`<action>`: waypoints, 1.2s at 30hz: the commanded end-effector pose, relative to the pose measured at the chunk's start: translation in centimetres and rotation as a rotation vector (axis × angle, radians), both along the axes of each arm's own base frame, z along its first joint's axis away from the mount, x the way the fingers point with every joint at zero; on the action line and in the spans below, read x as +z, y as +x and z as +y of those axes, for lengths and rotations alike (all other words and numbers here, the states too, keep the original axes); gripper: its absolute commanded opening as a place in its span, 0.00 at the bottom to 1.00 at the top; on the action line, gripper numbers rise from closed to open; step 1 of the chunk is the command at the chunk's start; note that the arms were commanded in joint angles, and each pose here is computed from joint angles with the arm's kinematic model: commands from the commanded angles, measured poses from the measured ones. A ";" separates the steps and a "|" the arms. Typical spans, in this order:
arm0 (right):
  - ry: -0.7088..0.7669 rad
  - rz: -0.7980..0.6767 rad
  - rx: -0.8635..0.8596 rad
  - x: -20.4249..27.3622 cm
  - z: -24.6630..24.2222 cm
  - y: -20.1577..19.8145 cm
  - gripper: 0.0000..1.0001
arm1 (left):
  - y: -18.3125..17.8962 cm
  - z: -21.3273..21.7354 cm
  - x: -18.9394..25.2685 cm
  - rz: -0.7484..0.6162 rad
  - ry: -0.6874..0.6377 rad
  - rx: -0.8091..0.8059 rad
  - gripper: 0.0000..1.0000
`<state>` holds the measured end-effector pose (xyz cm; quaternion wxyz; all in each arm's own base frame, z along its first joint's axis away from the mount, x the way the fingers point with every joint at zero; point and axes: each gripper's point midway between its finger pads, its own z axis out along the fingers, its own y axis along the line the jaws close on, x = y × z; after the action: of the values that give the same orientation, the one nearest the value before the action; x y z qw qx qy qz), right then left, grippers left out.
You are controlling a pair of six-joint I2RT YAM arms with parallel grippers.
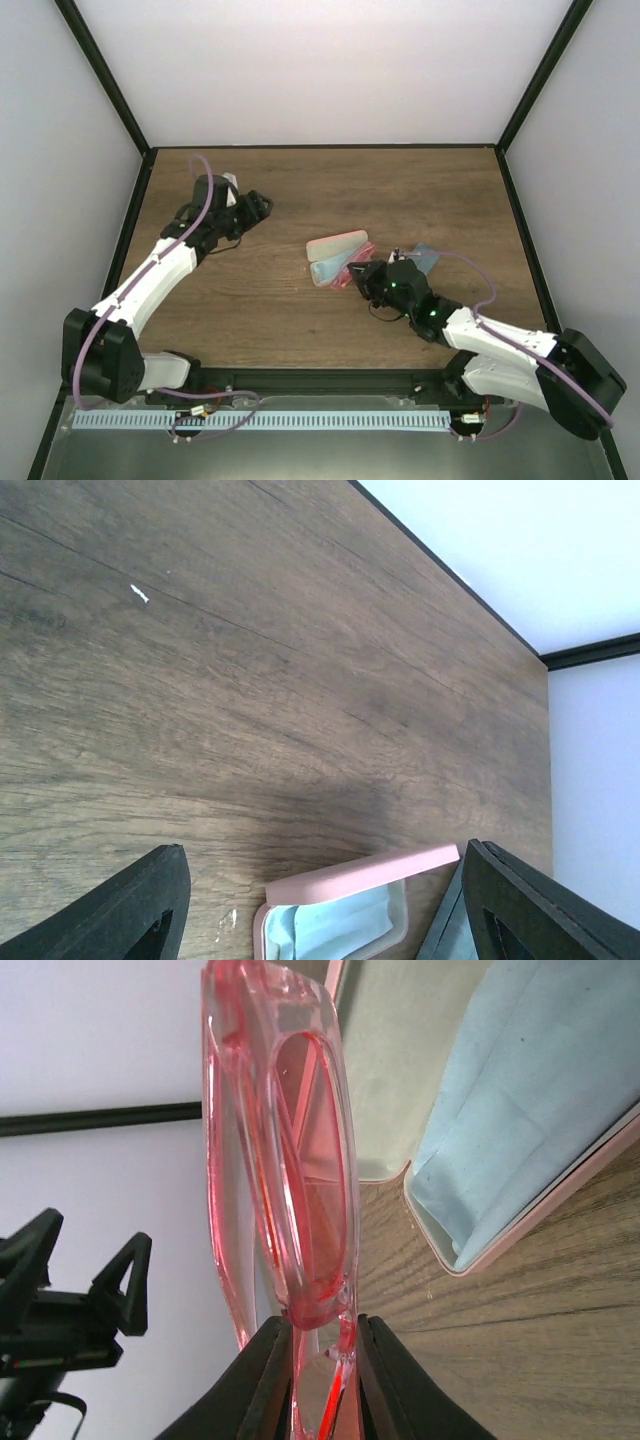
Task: Organize the sunglasses
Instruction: Place the sunglasses in the sunglasses case.
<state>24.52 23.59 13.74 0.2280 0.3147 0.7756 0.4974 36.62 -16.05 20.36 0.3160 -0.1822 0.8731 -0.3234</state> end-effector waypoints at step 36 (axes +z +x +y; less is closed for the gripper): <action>0.135 0.125 -0.225 -5.7 3.4 7.0 0.26 | -2.8 -1.2 -1.9 0.028 0.078 -0.090 0.76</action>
<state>30.58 27.52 8.37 0.1992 0.4253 0.7187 0.5128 34.11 -17.11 18.11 0.2896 -0.1448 0.8968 -0.3015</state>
